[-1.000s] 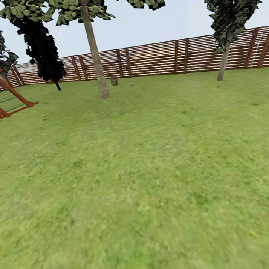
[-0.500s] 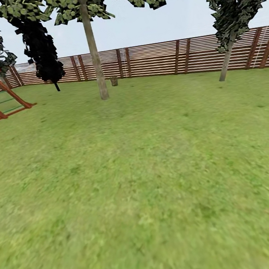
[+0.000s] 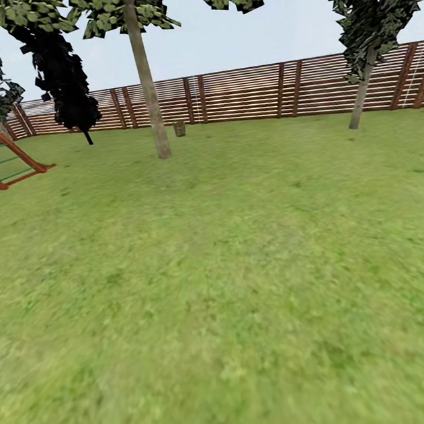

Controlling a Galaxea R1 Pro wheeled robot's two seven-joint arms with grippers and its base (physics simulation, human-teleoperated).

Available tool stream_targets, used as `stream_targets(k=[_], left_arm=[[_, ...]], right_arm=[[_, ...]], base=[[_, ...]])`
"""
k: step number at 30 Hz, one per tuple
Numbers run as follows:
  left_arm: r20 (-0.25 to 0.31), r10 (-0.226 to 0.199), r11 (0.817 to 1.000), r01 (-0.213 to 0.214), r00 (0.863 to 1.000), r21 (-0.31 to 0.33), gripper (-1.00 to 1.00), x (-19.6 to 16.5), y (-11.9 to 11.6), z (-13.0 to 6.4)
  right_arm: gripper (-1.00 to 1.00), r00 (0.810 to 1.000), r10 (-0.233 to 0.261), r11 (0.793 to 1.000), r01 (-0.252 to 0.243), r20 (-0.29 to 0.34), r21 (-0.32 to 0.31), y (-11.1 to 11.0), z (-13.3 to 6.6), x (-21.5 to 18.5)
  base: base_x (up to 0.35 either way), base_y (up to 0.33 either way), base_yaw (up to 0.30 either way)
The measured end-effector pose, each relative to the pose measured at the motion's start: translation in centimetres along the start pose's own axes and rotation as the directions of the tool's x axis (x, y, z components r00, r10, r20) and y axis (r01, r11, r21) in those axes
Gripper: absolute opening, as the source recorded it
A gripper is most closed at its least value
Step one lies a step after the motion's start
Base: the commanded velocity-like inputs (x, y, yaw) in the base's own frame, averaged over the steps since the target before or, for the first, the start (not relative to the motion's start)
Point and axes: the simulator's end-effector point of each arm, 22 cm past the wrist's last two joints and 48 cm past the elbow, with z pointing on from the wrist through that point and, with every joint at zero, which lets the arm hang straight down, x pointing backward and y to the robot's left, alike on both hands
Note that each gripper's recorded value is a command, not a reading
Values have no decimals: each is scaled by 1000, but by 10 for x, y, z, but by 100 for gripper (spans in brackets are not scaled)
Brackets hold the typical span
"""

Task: Take the three Easter eggs out of the wicker basket on the lawn in the garden, then place them on the lawn next to a single tree (choose any tree) so that all three eggs are next to the same tree and none are left in the basket.

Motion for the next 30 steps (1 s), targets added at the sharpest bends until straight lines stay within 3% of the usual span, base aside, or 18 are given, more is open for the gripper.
stream_targets(k=[30], left_arm=[[0,0,1000,0,1000,0,100,0,0,0]], right_arm=[[100,1000,-14,1000,13,-9,-11,7,0,4]], base=[[336,0,0]])
